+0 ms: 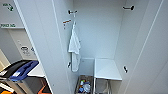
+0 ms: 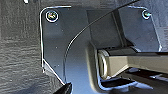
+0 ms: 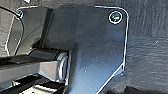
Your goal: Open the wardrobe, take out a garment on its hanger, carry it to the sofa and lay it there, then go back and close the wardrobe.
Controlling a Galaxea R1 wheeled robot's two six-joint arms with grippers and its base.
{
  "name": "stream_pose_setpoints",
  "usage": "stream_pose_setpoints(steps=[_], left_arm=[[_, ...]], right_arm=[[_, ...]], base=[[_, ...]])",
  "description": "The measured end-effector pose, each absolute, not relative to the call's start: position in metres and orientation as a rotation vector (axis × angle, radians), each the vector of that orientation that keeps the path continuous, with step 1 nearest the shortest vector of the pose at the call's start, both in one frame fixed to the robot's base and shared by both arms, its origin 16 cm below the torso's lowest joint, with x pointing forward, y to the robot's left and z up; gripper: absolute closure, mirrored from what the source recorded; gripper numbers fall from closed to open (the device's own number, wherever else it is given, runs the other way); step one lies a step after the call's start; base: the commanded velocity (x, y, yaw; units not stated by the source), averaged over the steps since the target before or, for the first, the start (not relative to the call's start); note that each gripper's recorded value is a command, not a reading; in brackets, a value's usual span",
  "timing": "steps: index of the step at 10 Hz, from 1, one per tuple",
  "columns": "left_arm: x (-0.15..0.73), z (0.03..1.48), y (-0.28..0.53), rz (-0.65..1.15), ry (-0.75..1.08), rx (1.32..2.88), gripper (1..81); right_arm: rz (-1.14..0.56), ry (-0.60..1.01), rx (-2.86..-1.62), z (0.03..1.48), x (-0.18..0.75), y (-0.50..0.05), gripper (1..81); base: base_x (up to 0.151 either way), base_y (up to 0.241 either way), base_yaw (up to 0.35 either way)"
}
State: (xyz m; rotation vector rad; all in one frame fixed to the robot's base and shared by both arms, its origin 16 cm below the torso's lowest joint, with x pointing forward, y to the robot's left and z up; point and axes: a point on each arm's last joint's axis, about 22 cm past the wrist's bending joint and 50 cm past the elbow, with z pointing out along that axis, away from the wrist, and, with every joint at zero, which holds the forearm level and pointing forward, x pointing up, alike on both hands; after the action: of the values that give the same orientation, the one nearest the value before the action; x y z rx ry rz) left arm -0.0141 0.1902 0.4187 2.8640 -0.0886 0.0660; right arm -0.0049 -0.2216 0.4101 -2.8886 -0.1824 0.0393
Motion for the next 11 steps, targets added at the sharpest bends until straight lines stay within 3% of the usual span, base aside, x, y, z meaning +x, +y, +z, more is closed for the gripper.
stream_pose_setpoints(steps=[6, 11], left_arm=[[-0.026, 0.418, 0.194, 0.035, -0.072, 2.869, 1.0], [-0.019, 0.429, 0.211, 0.055, -0.021, 2.805, 1.0]], right_arm=[[0.046, -0.181, -2.899, 0.411, -0.006, -0.240, 1.0], [0.033, -0.170, -2.814, 0.426, 0.014, -0.248, 1.0]], base=[[0.000, 0.000, 0.000], [0.000, 0.000, 0.000]])
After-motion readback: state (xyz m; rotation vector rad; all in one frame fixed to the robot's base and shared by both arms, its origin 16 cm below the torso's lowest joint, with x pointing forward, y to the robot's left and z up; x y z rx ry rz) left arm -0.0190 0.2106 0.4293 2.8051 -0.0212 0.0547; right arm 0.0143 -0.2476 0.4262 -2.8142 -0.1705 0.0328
